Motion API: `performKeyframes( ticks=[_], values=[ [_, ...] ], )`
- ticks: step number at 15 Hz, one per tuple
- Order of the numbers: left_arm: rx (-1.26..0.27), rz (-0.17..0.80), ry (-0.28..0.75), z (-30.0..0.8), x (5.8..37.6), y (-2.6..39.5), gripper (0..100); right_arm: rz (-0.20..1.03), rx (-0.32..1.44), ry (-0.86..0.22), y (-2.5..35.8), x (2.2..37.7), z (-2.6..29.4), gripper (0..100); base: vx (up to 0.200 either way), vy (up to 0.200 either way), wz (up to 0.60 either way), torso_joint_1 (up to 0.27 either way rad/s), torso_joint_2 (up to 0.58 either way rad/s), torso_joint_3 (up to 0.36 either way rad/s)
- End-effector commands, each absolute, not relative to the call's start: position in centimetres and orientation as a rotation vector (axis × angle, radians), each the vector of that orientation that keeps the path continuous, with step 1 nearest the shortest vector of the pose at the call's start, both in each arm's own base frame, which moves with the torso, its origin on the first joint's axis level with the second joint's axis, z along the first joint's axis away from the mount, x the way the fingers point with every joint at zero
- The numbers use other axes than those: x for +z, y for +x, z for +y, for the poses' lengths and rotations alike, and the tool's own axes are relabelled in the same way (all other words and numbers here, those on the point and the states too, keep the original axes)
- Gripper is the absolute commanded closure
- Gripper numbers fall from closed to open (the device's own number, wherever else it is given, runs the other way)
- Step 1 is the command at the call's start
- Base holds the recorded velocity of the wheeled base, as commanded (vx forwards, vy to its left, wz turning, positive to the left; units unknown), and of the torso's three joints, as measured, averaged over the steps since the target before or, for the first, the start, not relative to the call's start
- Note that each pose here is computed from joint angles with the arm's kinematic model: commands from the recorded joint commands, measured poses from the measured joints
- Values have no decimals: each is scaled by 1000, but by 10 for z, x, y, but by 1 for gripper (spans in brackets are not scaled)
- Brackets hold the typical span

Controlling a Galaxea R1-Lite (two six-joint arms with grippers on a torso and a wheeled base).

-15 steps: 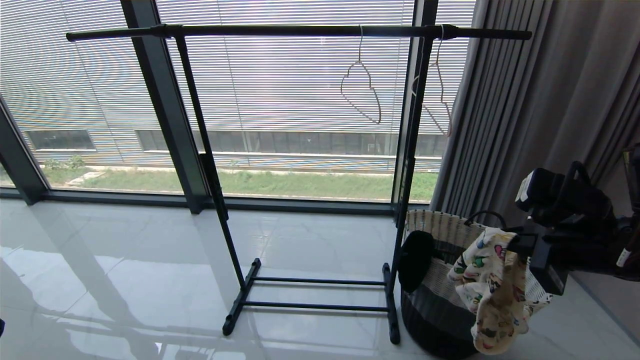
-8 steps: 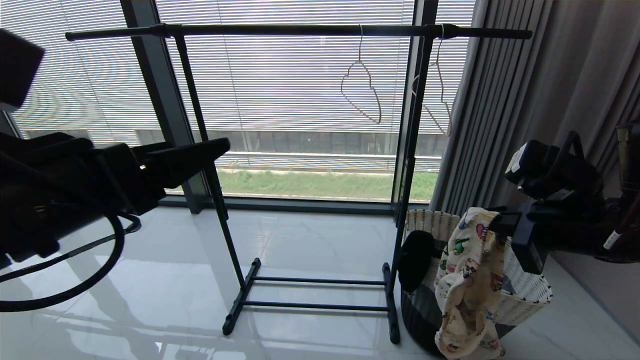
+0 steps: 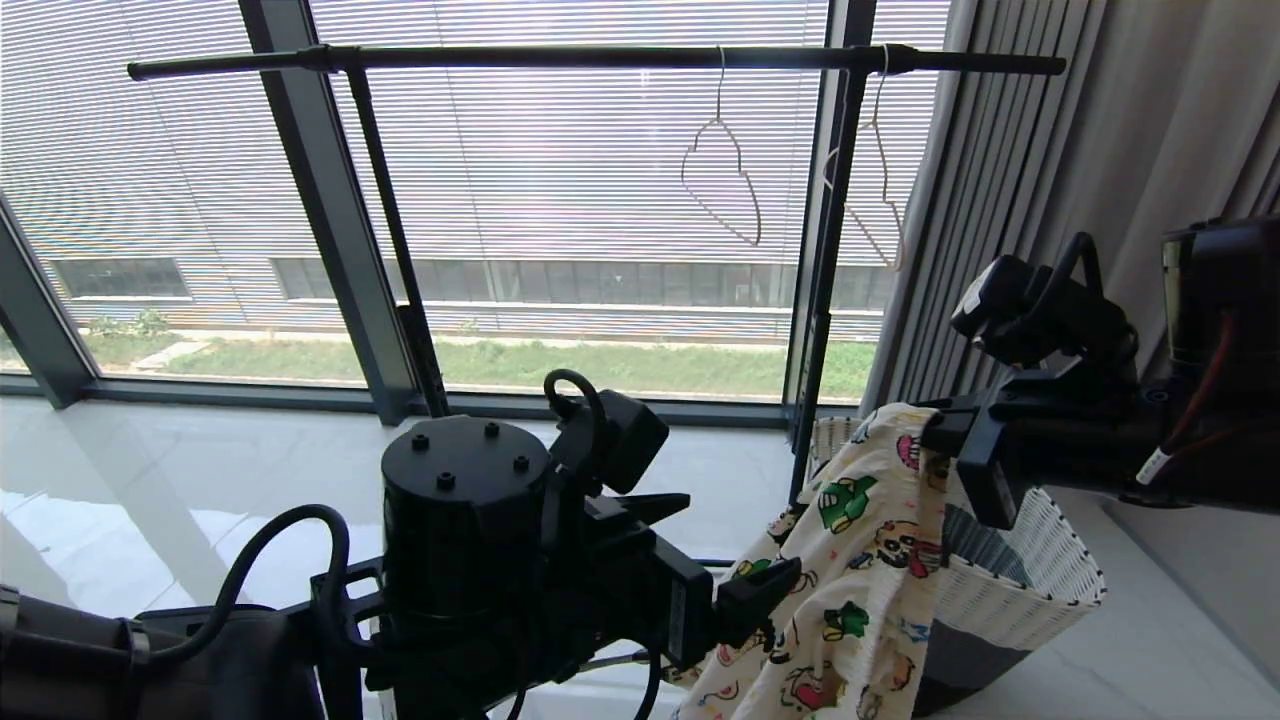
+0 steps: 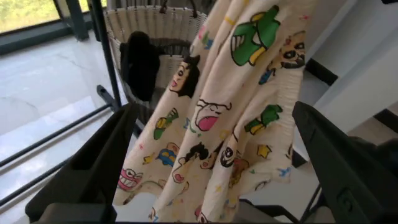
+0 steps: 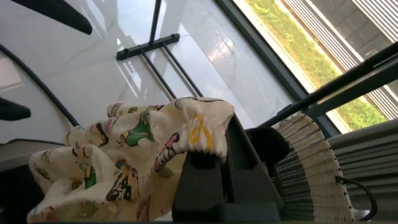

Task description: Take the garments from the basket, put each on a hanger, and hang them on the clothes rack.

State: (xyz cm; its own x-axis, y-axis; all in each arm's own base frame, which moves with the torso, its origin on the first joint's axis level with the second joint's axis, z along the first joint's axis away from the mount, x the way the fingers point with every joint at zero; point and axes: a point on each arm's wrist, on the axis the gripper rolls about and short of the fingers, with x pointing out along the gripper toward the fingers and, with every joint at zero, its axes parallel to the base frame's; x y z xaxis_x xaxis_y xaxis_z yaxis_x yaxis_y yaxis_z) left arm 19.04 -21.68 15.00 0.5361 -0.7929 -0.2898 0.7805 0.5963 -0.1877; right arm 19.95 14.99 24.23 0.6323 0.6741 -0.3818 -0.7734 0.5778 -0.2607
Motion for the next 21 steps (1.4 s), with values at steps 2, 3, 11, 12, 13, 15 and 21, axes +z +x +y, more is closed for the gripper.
performKeyframes(
  ticks=[2, 3, 11, 12, 13, 15, 21],
  values=[
    [-1037, 441, -22, -211, 135, 175, 0, 261, 891, -435, 199, 238, 160, 100, 0, 0, 0, 0, 0, 0],
    [-1025, 455, -17, -213, 131, 177, 0, 258, 906, -438, 197, 239, 163, 100, 0, 0, 0, 0, 0, 0],
    [-912, 420, -178, -265, 144, 170, 0, 254, 914, -440, 197, 239, 167, 100, 0, 0, 0, 0, 0, 0],
    [-828, 453, -150, -279, 124, 169, 0, 251, 913, -439, 199, 240, 168, 100, 0, 0, 0, 0, 0, 0],
    [-803, 469, -131, -283, 115, 170, 0, 245, 914, -438, 199, 242, 169, 100, 0, 0, 0, 0, 0, 0],
    [-754, 489, -102, -288, 100, 174, 0, 233, 923, -437, 200, 244, 173, 100, 0, 0, 0, 0, 0, 0],
    [-645, 617, -24, -293, 40, 190, 0, 210, 906, -448, 194, 251, 181, 100, 0, 0, 0, 0, 0, 0]
  ],
)
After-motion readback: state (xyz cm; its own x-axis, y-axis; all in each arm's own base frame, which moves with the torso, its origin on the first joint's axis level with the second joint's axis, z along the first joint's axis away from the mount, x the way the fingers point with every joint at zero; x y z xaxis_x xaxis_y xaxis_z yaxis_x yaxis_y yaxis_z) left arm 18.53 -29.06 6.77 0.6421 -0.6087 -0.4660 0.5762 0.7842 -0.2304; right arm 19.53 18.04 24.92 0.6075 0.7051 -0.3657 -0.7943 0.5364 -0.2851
